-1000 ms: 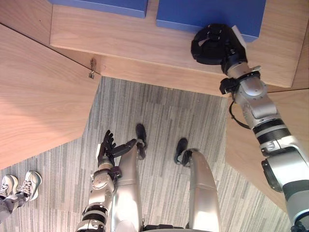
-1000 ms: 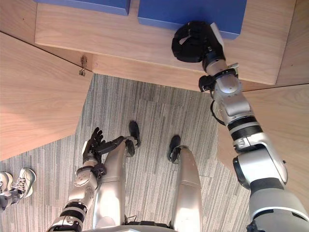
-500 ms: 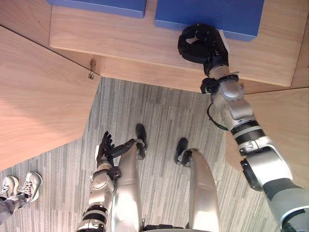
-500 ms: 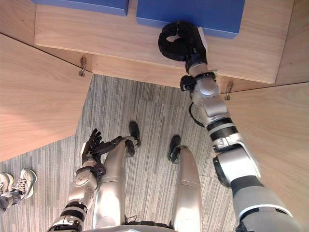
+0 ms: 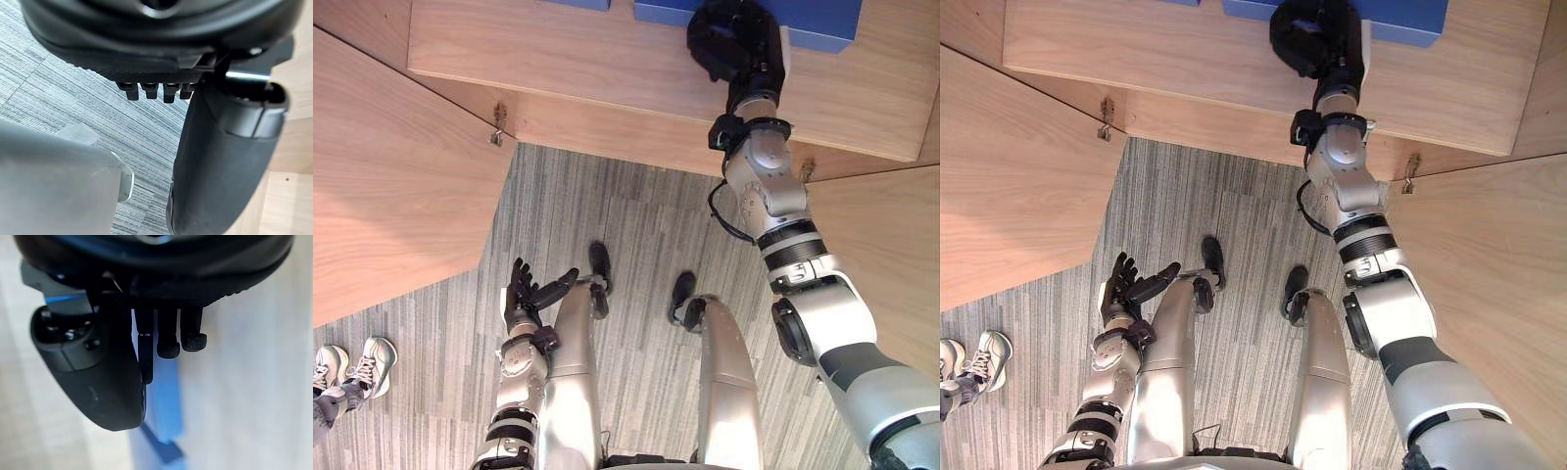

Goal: Walk over to the cabinet, pick up the folder, carry it to the office cabinet, place the folder inside the office cabinet, then close the office cabinet door

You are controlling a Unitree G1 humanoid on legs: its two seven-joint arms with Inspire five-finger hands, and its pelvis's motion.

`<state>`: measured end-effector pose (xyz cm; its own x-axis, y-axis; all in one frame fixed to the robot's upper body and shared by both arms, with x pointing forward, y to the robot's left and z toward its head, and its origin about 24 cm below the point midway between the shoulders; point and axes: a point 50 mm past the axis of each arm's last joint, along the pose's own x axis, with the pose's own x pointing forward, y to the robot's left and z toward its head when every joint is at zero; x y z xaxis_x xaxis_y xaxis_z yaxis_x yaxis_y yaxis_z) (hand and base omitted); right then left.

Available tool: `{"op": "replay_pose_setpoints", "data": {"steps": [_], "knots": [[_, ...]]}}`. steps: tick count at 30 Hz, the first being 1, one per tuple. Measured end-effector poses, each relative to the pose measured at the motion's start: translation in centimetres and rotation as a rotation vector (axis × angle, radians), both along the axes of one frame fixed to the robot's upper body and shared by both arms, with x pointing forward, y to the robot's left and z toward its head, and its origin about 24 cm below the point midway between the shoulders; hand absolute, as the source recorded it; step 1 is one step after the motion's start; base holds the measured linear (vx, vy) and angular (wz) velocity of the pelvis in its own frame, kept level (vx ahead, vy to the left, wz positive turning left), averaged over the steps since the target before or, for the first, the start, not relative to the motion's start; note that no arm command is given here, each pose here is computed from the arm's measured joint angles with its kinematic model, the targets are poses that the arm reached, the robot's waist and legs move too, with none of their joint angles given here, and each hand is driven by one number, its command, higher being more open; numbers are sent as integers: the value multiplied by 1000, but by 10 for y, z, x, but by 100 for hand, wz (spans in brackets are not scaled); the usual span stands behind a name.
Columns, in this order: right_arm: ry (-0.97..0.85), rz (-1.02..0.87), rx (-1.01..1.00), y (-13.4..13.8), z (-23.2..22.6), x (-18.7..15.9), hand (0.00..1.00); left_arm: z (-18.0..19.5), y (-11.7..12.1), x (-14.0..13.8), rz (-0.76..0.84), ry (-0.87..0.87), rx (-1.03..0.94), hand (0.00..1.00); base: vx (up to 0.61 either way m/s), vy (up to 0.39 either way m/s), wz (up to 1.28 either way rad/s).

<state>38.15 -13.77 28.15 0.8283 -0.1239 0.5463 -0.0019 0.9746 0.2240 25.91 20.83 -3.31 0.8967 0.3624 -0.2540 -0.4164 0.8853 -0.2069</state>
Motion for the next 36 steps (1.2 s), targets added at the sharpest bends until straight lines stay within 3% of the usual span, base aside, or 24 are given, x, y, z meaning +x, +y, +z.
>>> {"op": "replay_pose_setpoints", "data": {"steps": [2, 5, 11, 17, 18, 21, 25, 31, 36], "knots": [[-72, 14, 18, -5, -7, -18, 0, -1, -1, 0, -4, 9, 0, 100, 6, 2, -7], [-13, 10, 1, -16, -64, -43, 0, -9, -9, -6, -36, 53, -8, 100, 49, -11, -12], [329, 92, -67, 4, -196, -110, 0, -33, -15, -33, -81, 168, 24, 100, 75, 11, -31], [780, 71, -266, -1, -309, -156, 0, -73, -6, -70, -161, 412, 113, 100, 166, 28, -30], [876, 59, -258, -6, -329, -164, 100, -76, -5, -75, -172, 437, 126, 100, 202, 24, -37], [1164, -19, -188, -28, -381, -203, 100, -85, 1, -93, -181, 502, 131, 100, 145, 21, -55], [1360, -128, -99, -51, -408, -243, 100, -93, 8, -110, -176, 566, 148, 100, 66, 38, -50], [1439, -319, 98, -80, -418, -272, 100, -105, 6, -128, -214, 655, 129, 100, -31, 19, -34], [1387, -550, 317, -113, -413, -288, 100, -112, 7, -149, -210, 720, 120, 100, -89, 24, -50]]}}
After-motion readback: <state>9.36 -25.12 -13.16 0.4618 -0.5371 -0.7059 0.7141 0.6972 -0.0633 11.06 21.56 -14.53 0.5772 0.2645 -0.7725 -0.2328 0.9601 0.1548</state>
